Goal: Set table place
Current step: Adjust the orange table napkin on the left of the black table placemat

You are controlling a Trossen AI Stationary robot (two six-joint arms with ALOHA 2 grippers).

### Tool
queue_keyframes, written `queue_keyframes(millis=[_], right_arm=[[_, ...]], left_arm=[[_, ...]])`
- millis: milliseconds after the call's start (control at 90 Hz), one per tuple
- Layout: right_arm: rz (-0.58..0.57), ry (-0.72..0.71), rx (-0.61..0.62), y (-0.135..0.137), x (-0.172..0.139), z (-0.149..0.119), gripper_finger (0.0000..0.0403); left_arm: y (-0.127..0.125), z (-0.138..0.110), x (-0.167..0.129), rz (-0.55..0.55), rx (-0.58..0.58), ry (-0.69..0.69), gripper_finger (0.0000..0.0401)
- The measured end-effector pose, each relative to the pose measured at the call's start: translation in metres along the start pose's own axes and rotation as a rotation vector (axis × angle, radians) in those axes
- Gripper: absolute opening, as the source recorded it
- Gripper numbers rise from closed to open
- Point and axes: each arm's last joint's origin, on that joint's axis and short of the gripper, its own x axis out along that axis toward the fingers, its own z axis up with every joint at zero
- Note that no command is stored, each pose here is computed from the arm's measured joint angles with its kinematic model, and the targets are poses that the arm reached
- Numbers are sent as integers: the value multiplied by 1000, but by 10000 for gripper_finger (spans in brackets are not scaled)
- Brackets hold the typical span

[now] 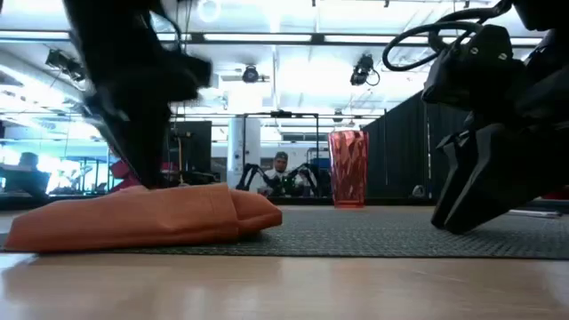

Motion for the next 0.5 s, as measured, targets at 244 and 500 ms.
queue_keyframes(millis=[244, 500], right_arm=[[-8, -4, -4, 0, 0, 0, 123], [-7, -6, -6, 0, 0, 0, 123]], left_arm=[[11, 13, 14, 29, -61, -41, 94], [23, 29, 21, 96, 97, -50, 94]])
